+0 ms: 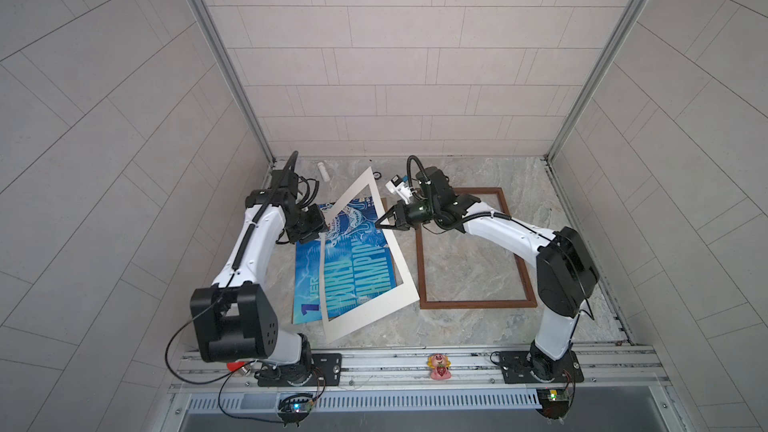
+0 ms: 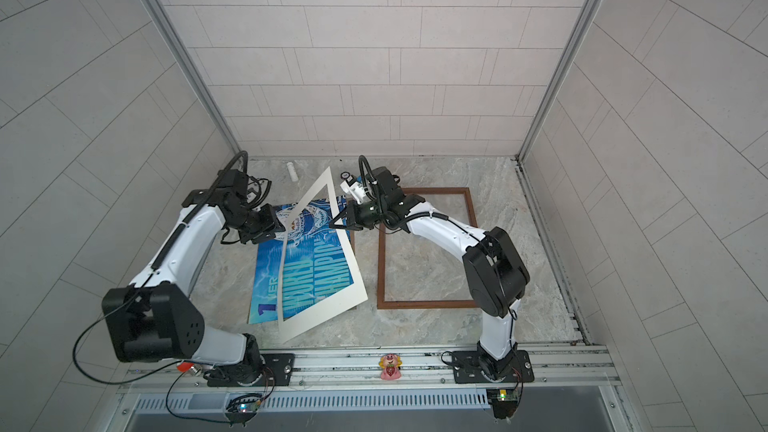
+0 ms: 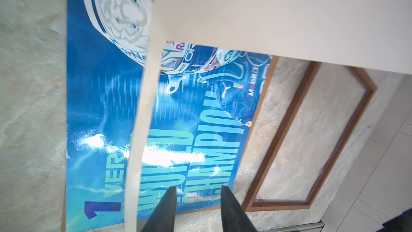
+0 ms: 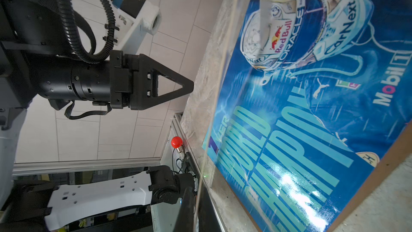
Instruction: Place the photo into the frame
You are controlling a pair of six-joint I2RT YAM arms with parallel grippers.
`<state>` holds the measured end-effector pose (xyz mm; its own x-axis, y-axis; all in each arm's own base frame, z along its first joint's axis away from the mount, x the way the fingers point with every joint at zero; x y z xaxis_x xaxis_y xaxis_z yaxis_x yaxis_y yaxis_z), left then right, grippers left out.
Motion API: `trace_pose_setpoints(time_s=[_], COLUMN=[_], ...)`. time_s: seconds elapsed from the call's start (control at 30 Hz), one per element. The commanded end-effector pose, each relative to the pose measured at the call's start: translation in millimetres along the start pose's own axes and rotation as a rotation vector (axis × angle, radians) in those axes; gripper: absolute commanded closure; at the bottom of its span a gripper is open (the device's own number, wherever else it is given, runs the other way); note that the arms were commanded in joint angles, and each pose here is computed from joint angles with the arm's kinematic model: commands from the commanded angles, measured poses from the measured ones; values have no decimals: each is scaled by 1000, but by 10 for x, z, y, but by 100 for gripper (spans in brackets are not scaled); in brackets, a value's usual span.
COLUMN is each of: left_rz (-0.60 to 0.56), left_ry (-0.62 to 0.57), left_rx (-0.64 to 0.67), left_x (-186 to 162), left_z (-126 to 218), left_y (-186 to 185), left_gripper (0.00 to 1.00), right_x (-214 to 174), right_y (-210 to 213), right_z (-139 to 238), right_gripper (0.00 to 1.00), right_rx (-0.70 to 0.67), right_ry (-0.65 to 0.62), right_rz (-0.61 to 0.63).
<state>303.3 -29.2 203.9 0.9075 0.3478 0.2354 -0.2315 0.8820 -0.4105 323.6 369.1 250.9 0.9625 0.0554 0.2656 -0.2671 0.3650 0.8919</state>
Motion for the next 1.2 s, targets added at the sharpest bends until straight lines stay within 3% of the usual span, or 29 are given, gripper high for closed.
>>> trace_pose_setpoints(time_s=[0.0, 0.4, 0.5, 0.67, 0.87, 1.17], left_rz=[8, -8, -18, -61, -197, -283], left_ry=[-28, -111, -113, -82, 19, 177], left_rx=[-34, -140, -154, -174, -258, -321], left_x=[-75, 19, 49, 24, -238, -794], left_z=[270, 514, 490, 353, -91, -729], left_y=[-125, -369, -424, -553, -991, -1268], left_gripper=[60, 60, 60, 60, 54, 47], right_x=[17, 8, 27, 93, 40, -47], right_y=[294, 593, 576, 589, 133, -1129], right_z=[349, 1361, 1717, 2224, 2352, 2485], right_gripper=[100, 100, 100, 100, 100, 100], right_rx=[40, 2, -72, -31, -53, -182], right_ry=[-50, -244, -290, -376, -368, -406], right_rz=[10, 46, 55, -2, -80, -272])
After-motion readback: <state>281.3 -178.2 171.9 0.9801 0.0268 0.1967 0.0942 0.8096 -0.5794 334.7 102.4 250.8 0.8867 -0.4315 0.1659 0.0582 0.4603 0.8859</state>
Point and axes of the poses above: each gripper's point midway between its finger pads, its own z axis back along the fingers, its own y axis along the line the jaws close on, x = y × z, the point moved 2 cm from there along z, back along the fingers, and after that the axes turned 7 degrees about -z, right-handed, at the moved point
